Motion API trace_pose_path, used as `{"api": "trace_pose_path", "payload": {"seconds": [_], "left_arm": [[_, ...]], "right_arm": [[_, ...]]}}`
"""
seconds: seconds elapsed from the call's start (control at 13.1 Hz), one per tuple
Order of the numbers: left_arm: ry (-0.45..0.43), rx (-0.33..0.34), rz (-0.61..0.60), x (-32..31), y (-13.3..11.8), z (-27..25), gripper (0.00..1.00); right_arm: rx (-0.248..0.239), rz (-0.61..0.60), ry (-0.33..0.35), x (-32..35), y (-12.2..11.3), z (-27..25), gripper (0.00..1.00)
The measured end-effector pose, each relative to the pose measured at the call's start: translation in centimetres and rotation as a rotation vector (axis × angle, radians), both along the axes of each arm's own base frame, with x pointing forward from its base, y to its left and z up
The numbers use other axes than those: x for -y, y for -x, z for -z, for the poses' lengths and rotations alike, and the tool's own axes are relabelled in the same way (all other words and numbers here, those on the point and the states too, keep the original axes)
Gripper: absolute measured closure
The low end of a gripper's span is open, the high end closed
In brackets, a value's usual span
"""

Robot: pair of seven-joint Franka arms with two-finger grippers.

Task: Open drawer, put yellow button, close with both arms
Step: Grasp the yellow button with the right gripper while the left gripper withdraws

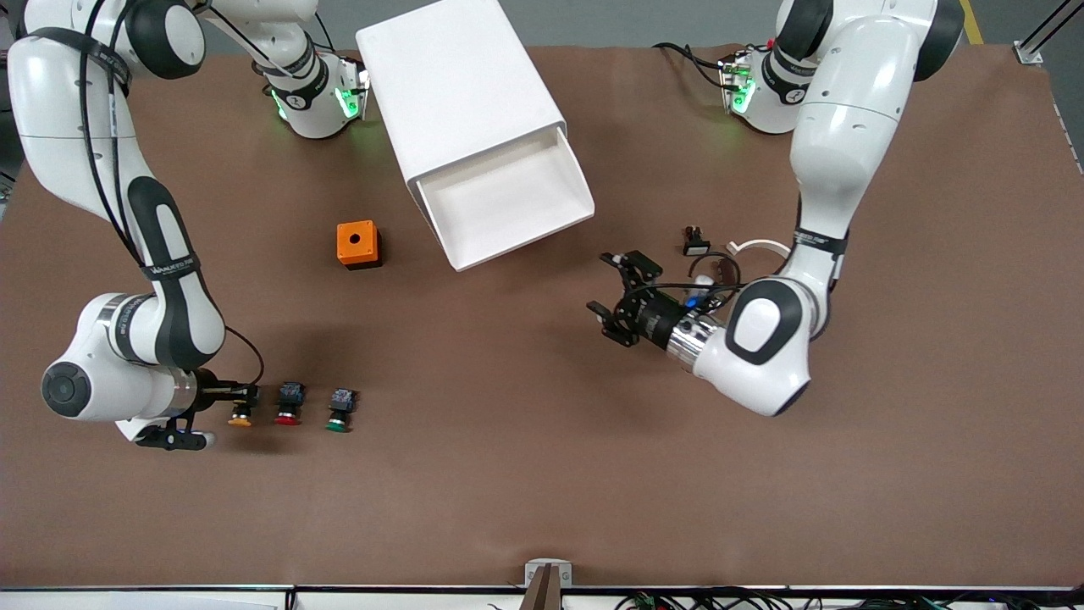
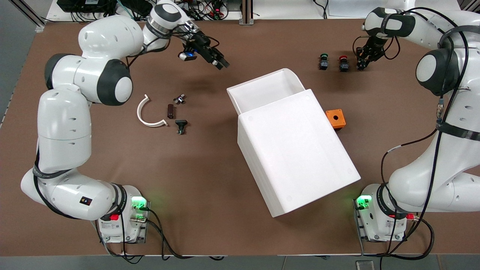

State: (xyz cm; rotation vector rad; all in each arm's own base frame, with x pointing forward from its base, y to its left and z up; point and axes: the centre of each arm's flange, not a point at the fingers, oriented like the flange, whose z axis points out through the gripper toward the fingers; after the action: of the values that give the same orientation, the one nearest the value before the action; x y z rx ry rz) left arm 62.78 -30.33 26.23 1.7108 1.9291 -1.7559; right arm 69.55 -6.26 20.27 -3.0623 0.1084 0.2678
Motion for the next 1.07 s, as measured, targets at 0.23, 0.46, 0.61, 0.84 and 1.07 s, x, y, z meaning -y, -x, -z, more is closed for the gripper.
{"api": "trace_pose_path", "payload": {"seconds": [0.23, 0.46, 0.61, 0.84, 1.07], "left_arm": [[-0.136, 0.139, 0.099, -4.3, -1.4, -0.3, 0.00], [-0.202, 0.259, 0.186, -5.5, -2.1, -2.8, 0.00], [-0.211, 0.328, 0.195, -8.2, -3.1, -4.3, 0.00], [-0.260, 0.416, 0.270, -11.2, -3.7, -5.9, 0.00], [-0.268, 0.548, 0.387, -12.5, -3.9, -8.6, 0.00]], "right_arm": [[-0.009, 0.032, -0.063, -1.0, -0.1, -1.6, 0.67], [-0.052, 0.071, -0.082, -2.5, 0.2, -5.0, 0.67], [-0.092, 0.108, -0.077, -4.2, 0.8, -8.2, 0.67], [-0.162, 0.202, -0.110, -6.3, 2.3, -13.3, 0.67], [-0.225, 0.282, -0.124, -7.4, 3.9, -17.7, 0.67]]}}
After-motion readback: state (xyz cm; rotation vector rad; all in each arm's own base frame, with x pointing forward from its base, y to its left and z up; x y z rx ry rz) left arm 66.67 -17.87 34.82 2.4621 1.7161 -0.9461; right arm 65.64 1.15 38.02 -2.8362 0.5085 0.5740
